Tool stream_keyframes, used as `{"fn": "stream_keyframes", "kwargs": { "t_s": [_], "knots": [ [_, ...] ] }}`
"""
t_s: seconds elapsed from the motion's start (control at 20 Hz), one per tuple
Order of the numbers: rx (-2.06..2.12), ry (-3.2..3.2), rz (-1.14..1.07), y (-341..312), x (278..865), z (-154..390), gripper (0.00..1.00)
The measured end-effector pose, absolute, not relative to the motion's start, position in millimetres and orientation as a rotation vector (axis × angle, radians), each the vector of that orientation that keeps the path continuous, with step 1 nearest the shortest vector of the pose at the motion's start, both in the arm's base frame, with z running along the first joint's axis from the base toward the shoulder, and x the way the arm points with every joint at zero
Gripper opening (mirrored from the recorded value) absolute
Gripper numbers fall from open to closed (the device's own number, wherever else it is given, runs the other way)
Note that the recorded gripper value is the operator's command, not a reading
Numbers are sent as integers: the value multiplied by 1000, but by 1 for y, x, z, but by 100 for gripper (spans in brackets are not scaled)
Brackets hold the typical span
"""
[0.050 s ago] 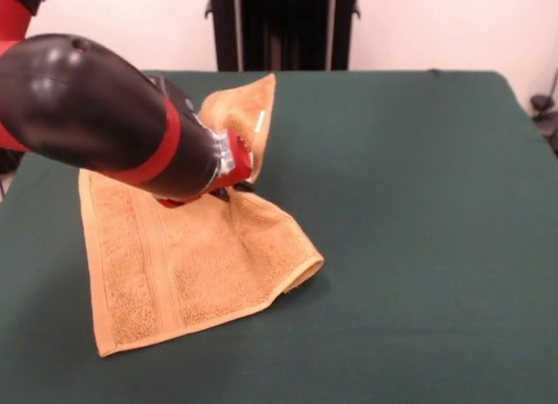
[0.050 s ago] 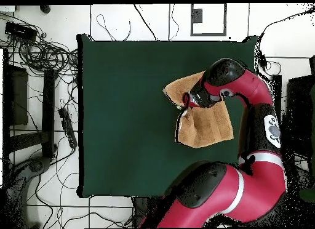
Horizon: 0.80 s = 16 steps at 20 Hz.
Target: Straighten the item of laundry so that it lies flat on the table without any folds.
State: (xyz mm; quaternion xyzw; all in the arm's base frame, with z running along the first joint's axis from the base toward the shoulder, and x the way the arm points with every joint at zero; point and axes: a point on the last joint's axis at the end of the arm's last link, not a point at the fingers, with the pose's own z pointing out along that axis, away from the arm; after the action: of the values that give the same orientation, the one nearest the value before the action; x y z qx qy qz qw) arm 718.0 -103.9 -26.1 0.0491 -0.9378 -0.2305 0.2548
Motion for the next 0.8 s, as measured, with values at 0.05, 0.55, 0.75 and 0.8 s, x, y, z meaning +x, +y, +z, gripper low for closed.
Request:
{"fn": "stream_keyframes", "kwargs": {
  "t_s": [0.05,0.55,0.75,0.8],
  "knots": [
    [132,-2552,-624,-106,719,-24,0],
    [176,-2537,-521,-126,737,-23,0],
    [199,-2498,-504,-125,743,-24,0],
    [204,-2490,-501,-124,744,-24,0]
  ]
}}
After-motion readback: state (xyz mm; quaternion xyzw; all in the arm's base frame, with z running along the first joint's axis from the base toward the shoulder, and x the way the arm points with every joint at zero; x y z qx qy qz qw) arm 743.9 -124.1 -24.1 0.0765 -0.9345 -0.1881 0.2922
